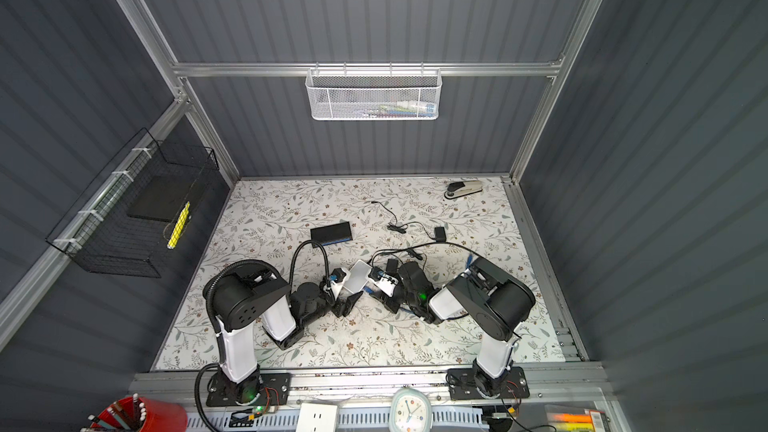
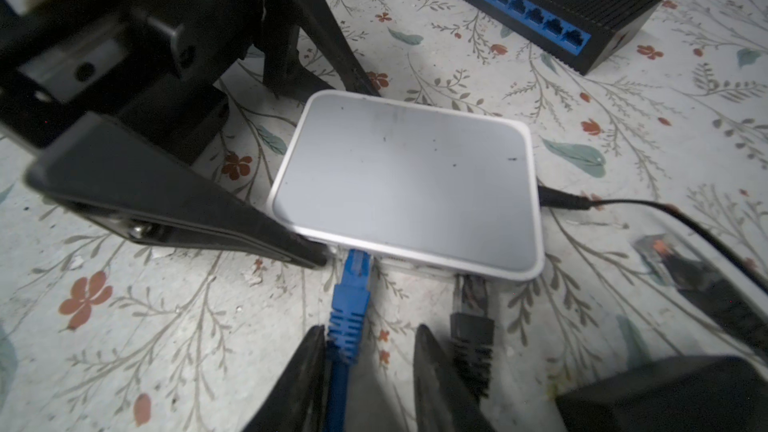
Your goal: Insert the plug into the switch port
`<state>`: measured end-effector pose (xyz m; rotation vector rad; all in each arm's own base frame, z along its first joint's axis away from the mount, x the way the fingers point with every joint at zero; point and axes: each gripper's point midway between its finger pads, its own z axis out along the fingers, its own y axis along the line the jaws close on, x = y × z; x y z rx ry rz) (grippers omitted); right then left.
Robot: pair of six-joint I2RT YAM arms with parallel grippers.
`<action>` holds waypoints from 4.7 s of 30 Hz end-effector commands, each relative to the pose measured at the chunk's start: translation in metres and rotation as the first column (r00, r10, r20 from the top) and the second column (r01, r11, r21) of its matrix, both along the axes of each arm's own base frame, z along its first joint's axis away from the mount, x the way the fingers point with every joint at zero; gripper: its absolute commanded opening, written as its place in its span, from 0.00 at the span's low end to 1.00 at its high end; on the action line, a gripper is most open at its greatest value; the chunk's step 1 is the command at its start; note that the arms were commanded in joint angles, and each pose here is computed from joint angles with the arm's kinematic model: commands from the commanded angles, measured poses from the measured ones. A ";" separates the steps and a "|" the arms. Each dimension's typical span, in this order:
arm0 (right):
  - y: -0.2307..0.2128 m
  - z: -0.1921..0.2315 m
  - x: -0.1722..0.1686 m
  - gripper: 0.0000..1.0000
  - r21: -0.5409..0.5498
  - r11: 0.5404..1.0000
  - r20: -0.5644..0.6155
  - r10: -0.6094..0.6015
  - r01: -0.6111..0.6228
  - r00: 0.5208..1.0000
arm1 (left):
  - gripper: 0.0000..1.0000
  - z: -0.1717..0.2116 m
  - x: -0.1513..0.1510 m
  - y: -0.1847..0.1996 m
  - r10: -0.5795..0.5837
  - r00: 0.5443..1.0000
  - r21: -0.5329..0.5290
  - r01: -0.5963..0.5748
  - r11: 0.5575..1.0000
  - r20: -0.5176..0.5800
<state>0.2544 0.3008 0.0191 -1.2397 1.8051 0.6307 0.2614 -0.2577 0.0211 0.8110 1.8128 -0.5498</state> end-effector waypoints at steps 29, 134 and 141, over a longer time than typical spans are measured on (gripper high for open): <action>-0.010 -0.029 0.005 0.19 -0.116 0.991 -0.072 -0.079 0.070 0.994 | 0.79 -0.029 0.006 -0.002 0.006 0.997 0.113 0.003 0.994 -0.081; 0.045 0.011 0.027 0.00 0.130 0.991 0.043 -0.052 0.046 0.998 | 0.12 -0.039 -0.141 -0.099 -0.575 0.609 -0.138 0.611 0.779 -0.547; 0.011 -0.020 0.009 0.00 0.021 0.997 -0.008 -0.069 0.069 0.998 | 0.23 -0.052 -0.107 -0.079 -0.367 0.732 -0.035 0.426 0.904 -0.573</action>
